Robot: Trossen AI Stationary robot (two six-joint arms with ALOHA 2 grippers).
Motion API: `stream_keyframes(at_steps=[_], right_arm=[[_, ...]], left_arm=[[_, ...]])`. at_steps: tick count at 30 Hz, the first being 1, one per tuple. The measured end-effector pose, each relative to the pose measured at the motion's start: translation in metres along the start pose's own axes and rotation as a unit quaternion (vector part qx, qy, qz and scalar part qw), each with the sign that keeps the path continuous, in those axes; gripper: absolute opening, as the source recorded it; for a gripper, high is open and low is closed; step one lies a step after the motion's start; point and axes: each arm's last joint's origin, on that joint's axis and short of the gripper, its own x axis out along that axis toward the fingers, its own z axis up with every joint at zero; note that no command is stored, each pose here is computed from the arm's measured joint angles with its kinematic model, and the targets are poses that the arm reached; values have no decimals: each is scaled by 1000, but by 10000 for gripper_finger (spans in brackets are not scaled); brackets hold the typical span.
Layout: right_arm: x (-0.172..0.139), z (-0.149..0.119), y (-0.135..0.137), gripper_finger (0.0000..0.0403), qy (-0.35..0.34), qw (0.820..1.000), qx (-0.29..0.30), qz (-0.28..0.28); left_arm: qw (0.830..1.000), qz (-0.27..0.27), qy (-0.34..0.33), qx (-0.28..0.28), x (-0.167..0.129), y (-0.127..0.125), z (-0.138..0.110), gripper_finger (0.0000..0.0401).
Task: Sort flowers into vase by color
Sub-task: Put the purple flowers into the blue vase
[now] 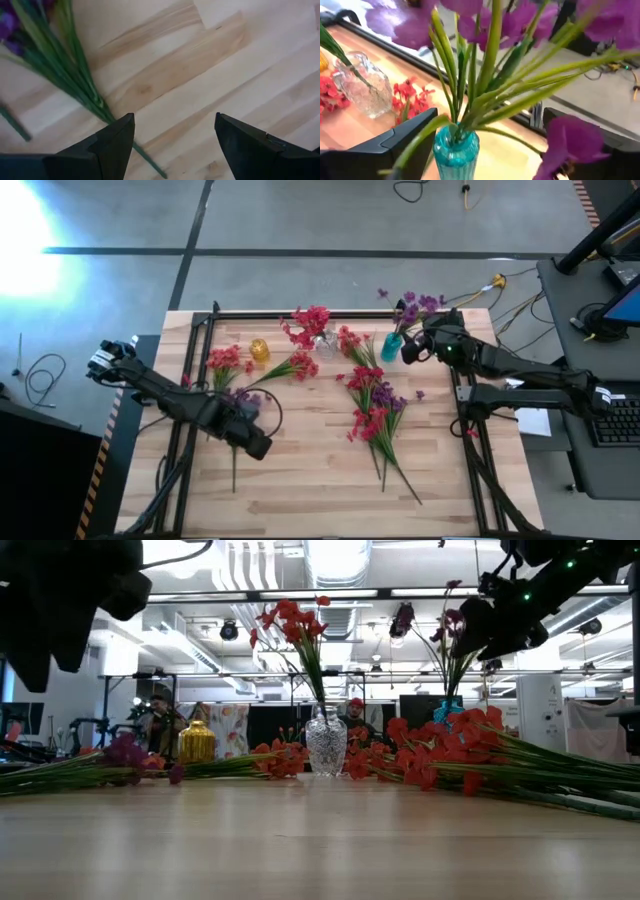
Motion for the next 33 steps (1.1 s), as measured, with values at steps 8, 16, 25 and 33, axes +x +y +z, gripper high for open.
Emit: stream_keyframes(at_steps=[8, 16, 25, 33], right_arm=[[-5, 1, -2, 354, 36, 999, 16, 2], [-16, 4, -4, 354, 120, 989, 59, 56], [-28, -1, 0, 354, 179, 978, 77, 71], [-33, -2, 9, 354, 184, 975, 87, 95]], left_arm=[[999, 25, 2, -37, 0, 5, -5, 262], [997, 34, 52, -41, 0, 6, -8, 262], [993, 38, 67, -93, 0, 6, -10, 262], [994, 38, 18, -99, 0, 7, -13, 262]])
